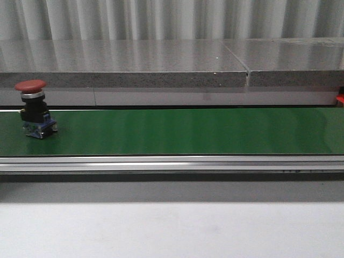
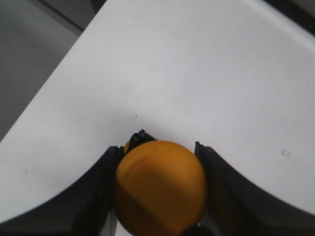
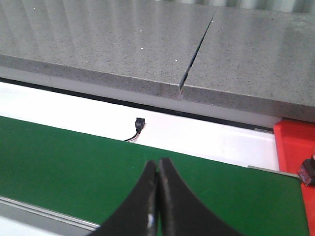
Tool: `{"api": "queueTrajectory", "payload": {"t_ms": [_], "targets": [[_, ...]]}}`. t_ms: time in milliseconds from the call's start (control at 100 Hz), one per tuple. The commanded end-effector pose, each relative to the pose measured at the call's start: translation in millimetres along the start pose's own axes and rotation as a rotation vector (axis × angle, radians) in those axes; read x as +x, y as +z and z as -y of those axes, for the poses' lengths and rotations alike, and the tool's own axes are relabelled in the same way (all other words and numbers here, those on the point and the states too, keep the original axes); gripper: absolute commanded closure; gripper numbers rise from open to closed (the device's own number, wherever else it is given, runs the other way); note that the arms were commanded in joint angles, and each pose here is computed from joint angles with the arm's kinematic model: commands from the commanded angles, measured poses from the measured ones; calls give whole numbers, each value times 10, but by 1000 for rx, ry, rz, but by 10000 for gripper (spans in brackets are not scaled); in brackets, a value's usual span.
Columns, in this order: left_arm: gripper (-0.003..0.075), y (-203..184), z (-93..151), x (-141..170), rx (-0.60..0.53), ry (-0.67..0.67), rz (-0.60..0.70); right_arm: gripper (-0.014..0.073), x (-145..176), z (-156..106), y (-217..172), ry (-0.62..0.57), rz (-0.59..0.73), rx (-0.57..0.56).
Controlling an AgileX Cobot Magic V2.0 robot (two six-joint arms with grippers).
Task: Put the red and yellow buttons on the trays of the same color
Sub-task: 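Grasp the yellow push button with the left gripper, then set the yellow button on the belt and open the left gripper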
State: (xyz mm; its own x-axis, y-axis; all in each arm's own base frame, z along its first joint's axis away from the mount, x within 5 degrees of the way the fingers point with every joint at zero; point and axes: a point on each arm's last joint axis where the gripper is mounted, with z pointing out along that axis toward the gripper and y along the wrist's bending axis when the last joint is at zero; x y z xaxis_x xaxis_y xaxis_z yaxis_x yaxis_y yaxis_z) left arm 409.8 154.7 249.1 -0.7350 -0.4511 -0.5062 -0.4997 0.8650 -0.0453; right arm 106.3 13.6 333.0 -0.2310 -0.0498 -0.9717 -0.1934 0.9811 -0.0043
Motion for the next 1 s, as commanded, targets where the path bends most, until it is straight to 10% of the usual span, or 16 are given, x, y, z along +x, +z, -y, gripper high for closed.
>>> {"api": "queueTrajectory", "payload": {"t_ms": [0, 480, 990], "targets": [[741, -643, 121, -164, 55, 5, 148, 663, -113, 23, -25, 7, 61, 29], [741, -1332, 851, 405, 201, 241, 162, 663, -113, 23, -25, 7, 61, 29], [741, -1162, 816, 990, 241, 267, 130, 663, -113, 23, -25, 7, 61, 29]]}}
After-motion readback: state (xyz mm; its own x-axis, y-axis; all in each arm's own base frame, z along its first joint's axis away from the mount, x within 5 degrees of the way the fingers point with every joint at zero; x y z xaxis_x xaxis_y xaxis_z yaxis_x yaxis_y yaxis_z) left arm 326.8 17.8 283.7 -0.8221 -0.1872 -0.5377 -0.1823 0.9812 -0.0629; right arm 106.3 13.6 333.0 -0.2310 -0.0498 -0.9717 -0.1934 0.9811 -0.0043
